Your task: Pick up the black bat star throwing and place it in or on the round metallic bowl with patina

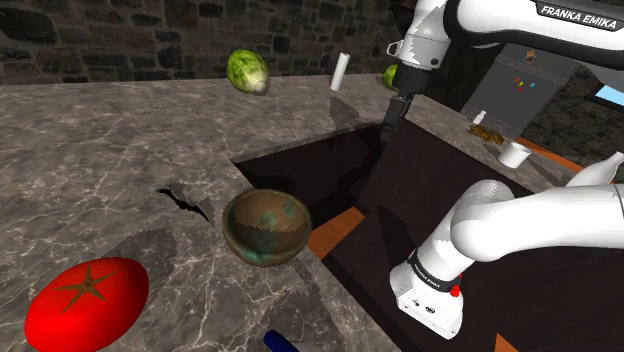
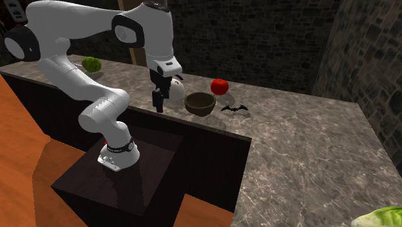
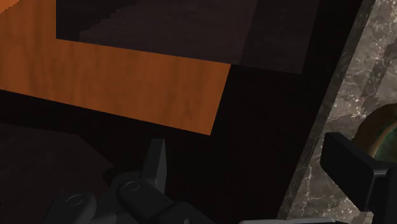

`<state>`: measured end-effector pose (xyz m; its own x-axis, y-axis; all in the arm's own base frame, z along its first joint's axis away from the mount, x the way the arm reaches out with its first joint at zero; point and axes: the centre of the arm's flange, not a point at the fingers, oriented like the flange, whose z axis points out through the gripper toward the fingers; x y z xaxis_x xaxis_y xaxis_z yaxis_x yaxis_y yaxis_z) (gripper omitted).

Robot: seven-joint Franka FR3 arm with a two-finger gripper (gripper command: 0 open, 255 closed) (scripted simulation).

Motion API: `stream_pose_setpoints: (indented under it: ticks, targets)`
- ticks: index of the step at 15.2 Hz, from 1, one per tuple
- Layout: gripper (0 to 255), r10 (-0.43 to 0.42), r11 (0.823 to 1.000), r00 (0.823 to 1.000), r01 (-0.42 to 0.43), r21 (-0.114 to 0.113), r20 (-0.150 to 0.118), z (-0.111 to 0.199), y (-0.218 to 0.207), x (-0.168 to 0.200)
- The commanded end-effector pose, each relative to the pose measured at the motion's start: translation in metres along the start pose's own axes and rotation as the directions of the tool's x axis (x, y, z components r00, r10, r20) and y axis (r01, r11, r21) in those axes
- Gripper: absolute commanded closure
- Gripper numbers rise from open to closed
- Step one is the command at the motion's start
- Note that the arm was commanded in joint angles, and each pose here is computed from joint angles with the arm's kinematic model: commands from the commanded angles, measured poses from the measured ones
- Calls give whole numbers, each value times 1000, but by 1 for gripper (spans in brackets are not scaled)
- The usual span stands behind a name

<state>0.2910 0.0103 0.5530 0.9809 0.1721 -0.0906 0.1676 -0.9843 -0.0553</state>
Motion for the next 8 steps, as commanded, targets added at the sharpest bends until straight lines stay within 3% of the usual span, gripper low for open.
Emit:
stream_pose_setpoints:
  ticks: [1,8]
  targets:
    - [0,0,1000,1000,0,0,0,0,0,0]
    - [0,7,1000,1000,-7,0,-15,35,-61,58]
